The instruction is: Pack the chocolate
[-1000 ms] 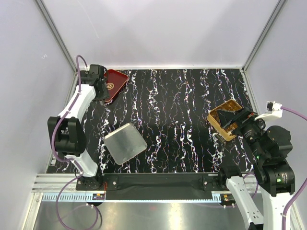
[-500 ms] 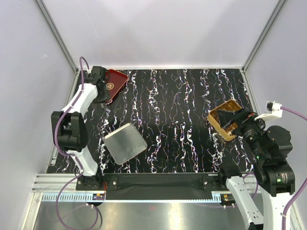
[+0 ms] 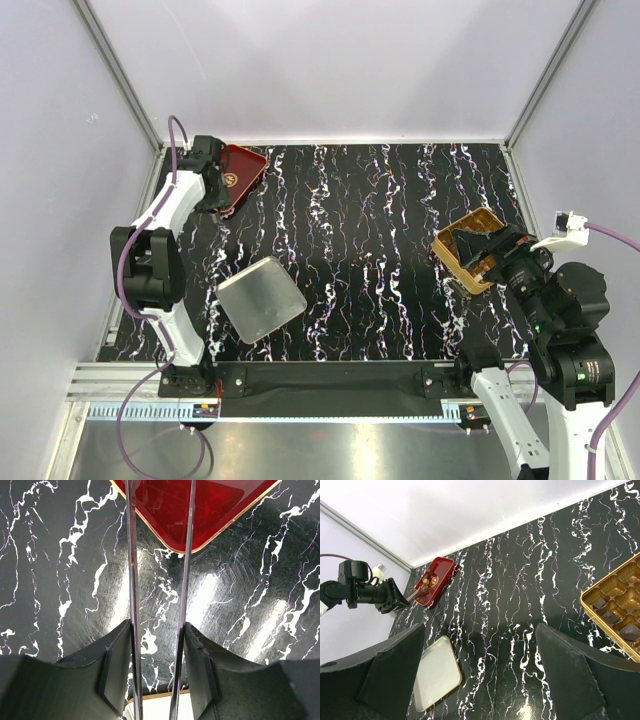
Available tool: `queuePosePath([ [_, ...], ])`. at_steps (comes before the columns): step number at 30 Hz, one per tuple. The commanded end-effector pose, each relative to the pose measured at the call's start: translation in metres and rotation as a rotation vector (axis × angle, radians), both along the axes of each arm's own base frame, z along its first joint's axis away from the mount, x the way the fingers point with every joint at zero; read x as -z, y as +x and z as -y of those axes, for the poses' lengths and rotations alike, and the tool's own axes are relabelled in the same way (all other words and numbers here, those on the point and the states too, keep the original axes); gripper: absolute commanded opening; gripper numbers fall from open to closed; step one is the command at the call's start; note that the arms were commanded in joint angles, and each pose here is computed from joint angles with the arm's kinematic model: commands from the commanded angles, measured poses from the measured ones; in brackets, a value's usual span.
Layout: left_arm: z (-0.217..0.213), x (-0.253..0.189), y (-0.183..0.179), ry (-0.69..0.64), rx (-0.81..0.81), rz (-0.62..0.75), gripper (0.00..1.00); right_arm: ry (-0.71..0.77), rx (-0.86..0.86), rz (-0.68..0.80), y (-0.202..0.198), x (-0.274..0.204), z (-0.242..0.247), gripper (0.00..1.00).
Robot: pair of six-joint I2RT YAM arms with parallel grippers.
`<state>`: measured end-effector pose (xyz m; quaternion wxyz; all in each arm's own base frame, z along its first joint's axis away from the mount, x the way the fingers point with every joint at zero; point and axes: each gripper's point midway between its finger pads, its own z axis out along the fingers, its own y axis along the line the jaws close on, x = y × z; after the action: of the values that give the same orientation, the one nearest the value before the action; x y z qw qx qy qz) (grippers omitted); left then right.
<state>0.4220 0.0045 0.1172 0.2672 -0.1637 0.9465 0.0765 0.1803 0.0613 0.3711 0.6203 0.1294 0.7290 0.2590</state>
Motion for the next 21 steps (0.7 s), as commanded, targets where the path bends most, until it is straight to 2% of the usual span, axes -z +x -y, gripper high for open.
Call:
queuePosePath([
  [1, -0.008, -0.020, 0.020, 0.026, -0.015, 0.078, 0.47, -0.019, 0.012, 0.040, 0.006, -0.007, 0.002, 1.00],
  [21, -0.004, -0.026, 0.015, 0.013, 0.009, 0.069, 0.39, -0.013, 0.005, 0.036, 0.006, -0.007, 0.001, 1.00],
])
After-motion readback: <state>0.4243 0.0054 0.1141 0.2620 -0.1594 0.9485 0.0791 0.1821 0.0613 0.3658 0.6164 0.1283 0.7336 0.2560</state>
